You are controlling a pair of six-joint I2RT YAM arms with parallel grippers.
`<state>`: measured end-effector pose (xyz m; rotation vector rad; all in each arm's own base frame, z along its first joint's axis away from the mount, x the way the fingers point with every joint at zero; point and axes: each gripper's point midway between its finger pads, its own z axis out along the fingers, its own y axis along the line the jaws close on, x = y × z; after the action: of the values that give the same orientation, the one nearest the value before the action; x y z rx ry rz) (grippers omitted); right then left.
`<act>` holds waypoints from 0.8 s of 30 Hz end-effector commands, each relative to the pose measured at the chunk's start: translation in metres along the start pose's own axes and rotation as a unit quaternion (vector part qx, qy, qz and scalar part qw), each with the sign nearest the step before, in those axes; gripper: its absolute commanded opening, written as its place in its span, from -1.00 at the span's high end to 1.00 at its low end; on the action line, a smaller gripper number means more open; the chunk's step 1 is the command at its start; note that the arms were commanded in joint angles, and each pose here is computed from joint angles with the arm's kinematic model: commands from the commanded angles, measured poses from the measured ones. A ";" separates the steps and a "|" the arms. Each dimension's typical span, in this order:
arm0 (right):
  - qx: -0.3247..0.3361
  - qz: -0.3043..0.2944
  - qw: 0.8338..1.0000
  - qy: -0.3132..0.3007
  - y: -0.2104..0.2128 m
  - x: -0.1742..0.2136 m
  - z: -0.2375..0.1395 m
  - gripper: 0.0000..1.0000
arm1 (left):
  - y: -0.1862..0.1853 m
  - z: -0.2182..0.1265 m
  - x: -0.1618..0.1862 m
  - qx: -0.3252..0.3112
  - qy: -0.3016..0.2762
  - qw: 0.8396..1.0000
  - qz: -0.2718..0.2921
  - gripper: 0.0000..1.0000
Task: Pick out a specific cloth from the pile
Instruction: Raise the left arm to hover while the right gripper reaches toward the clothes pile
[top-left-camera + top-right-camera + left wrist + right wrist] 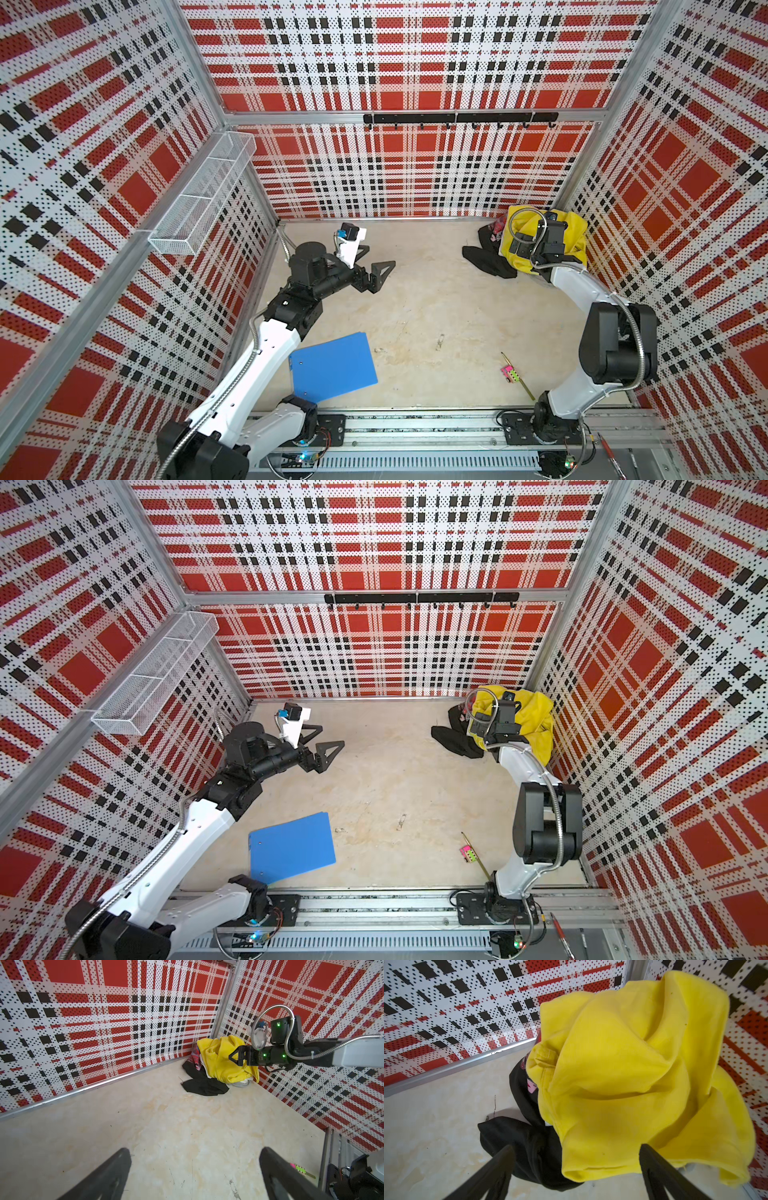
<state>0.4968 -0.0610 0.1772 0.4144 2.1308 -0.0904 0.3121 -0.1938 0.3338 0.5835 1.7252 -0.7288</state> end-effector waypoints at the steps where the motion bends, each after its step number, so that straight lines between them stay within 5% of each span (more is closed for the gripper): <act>1: -0.018 0.015 1.000 0.019 0.002 0.000 0.018 -1.00 | -0.010 -0.013 -0.028 0.010 -0.052 0.998 0.022 -0.98; 16: 0.061 -0.014 0.998 -0.024 -0.015 -0.049 0.036 -1.00 | -0.009 -0.011 -0.025 0.015 -0.050 0.999 0.008 -0.99; 24: 0.080 0.032 0.996 -0.035 -0.041 -0.082 0.061 -1.00 | -0.005 -0.009 -0.023 0.008 -0.049 0.999 0.007 -0.98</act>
<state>0.5652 -0.1146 0.2120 0.5029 2.0602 -0.2249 0.3067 -0.1923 0.3557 0.5705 1.6461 -0.7522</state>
